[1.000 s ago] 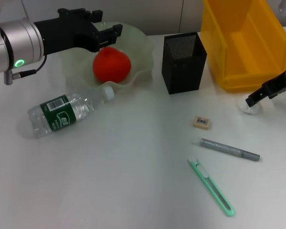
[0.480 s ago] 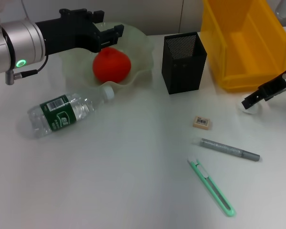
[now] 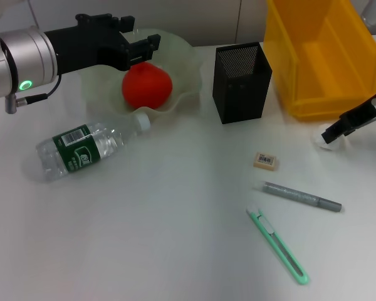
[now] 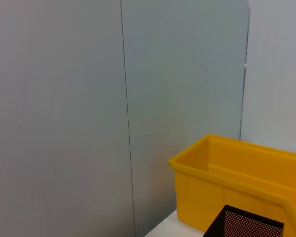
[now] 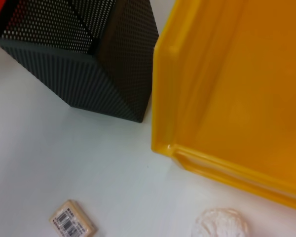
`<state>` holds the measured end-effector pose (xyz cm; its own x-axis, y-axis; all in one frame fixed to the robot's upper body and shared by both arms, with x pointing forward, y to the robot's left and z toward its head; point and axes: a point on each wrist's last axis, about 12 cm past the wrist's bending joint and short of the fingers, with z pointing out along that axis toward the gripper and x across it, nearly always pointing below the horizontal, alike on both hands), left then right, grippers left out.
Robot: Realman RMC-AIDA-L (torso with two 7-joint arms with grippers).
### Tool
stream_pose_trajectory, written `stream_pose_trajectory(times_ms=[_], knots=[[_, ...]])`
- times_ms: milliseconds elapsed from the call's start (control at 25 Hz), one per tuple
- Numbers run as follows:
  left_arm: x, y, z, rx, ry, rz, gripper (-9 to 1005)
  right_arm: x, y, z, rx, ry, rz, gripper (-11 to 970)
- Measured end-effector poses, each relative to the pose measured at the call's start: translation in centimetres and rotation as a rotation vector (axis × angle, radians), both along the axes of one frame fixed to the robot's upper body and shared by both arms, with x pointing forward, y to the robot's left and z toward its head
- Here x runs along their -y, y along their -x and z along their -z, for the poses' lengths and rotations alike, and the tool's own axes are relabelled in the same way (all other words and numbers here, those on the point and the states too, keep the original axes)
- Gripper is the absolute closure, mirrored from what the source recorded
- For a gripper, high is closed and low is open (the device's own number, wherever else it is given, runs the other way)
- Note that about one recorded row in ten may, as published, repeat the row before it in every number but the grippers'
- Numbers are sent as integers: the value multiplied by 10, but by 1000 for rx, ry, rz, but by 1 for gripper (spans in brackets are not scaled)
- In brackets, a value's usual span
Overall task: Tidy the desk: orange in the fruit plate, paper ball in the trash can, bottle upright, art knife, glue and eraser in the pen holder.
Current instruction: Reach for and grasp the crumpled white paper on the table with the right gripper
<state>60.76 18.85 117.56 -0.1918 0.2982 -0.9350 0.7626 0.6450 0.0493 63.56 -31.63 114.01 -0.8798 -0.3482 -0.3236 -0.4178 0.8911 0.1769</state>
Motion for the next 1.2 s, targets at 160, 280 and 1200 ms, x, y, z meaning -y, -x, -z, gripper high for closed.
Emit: stream_pose_trajectory(times_ms=[160,280,1200], knots=[[0,0,0,0,2,2,424,1,1,2,-6,-1,3,463],[1,0,-1,0,8,2,424,1,2,3,-11,-2,4,472],[-3,3,2,-13,22,-3,424,1,3,9,1,16,-6,567]])
